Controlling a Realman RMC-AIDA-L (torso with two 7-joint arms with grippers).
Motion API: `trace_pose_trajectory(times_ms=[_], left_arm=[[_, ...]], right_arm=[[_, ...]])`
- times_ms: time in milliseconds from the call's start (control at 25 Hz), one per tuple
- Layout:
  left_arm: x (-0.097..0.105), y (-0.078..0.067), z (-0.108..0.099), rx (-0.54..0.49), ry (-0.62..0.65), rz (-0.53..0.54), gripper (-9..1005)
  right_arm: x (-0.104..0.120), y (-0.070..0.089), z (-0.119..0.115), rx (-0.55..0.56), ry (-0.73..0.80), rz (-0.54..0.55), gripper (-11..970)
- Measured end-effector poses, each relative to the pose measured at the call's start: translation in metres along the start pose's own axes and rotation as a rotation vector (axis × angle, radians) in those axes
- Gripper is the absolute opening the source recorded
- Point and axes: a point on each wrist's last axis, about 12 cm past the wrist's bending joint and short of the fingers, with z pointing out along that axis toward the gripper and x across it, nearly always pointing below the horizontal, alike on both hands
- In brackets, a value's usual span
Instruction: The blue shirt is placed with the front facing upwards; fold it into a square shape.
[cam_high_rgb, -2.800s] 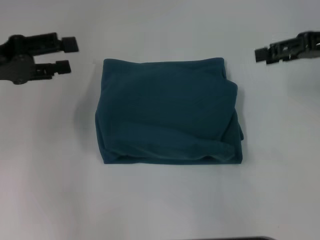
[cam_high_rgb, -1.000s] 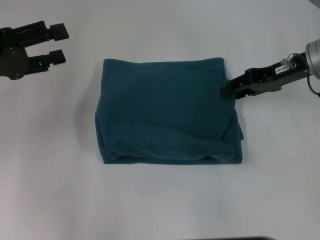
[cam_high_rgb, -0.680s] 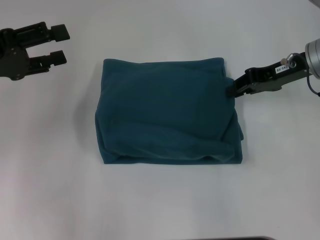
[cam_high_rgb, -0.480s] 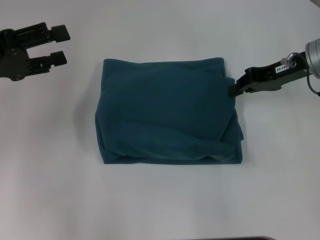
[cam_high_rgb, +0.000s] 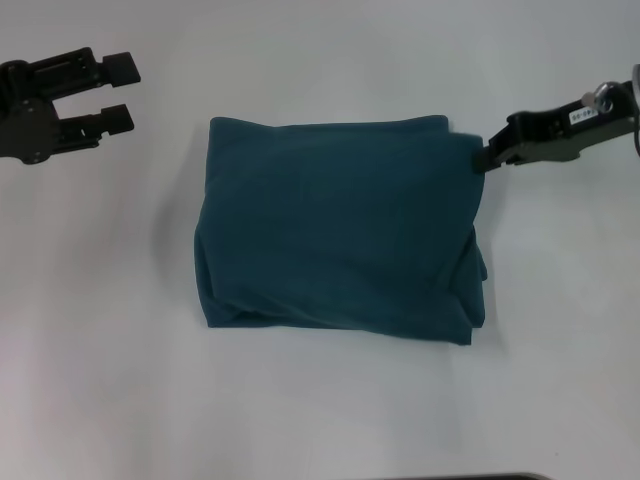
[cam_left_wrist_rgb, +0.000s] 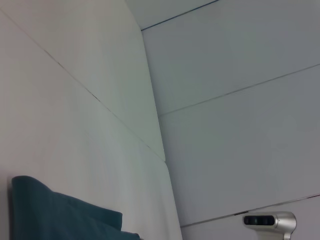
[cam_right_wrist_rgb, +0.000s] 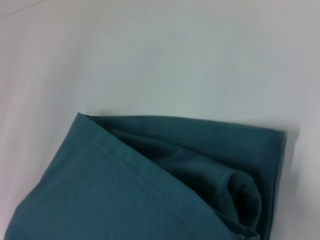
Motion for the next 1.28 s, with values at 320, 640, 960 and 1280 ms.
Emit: trace_pose_trajectory(times_ms=[320,640,960,1280], left_arm=[[0.001,0.000,0.000,0.003,0.004,-0.001,812],[0.001,0.000,0.001,0.005,0.004,-0.003,812],[0.002,0.000,0.002,0.008,0.006,-0.004,812],[0.003,0.000,0.003,0.009,0.007,-0.006,812]], right_arm=[[-0.014,0.007,-0.008,-0.003,-0.053,-0.027,17],[-0.025,0.010,-0.006,0.028,-0.103,-0.045,19],[-0.032,0.013,0.000,0.053,-0.140,-0.066,21],[-0.040,0.019,0.006,0.081,-0.157,-0.098,22]])
